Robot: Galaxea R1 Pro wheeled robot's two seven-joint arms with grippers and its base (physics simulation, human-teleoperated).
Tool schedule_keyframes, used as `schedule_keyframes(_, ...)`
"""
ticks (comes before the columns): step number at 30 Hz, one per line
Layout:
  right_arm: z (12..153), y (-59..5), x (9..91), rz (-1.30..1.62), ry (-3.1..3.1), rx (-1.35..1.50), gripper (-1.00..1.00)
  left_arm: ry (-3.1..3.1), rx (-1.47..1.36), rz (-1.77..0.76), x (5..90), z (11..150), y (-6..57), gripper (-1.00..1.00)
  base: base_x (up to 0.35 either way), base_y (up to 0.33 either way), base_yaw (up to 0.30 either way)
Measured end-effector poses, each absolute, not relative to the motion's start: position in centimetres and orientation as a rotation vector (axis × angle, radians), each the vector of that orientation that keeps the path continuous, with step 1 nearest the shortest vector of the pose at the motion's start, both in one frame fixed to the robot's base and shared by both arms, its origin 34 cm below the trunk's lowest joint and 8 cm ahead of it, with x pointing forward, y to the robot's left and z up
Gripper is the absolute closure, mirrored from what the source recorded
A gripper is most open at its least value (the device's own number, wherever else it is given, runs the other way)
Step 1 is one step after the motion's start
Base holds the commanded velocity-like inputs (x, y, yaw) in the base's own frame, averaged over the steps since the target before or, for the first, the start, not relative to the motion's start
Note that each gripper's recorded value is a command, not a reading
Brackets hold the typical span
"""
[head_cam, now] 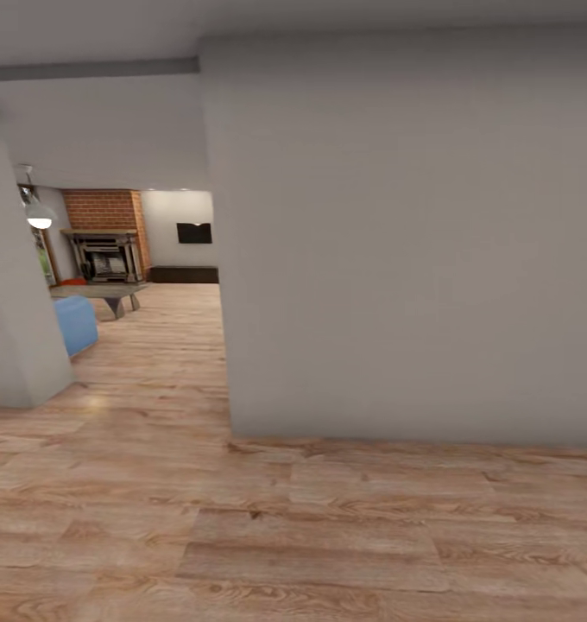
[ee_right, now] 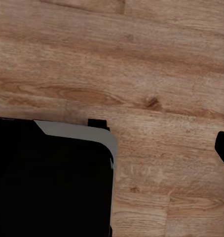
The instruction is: Move the two storage containers from the living room to the garage. In the garage, place one container on the floor and stack the other container on top of it (either order is fine).
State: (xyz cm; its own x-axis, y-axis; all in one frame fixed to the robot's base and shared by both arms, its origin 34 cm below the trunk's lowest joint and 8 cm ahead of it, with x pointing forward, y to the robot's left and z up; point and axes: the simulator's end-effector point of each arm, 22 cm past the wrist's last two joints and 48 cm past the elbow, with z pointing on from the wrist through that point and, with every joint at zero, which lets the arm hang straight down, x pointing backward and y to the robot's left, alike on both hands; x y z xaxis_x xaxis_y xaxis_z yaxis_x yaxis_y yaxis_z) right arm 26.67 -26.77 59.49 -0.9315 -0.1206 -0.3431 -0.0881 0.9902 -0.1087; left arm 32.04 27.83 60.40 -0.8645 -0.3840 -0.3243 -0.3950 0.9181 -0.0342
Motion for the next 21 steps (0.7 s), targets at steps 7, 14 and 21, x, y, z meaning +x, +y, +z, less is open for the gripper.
schedule_keyframes(7, 59.51, -26.92, 26.69, -0.136, 2.777, -0.149, -1.0, 2.752, -0.574, 0.048, 32.02, 60.4, 27.84, -1.0, 0.322, 0.0, 0.245)
schedule_keyframes(14, 59.51, -27.05, 26.69, -0.14, 2.777, -0.146, -1.0, 2.749, -0.575, 0.049, 32.07, 60.42, 27.87, -1.0, 0.322, 0.0, 0.277)
schedule_keyframes(21, 59.51, -27.08, 26.68, -0.14, 2.778, -0.143, -1.0, 2.748, -0.575, 0.051, 32.09, 60.43, 27.89, -1.0, 0.322, 0.0, 0.277)
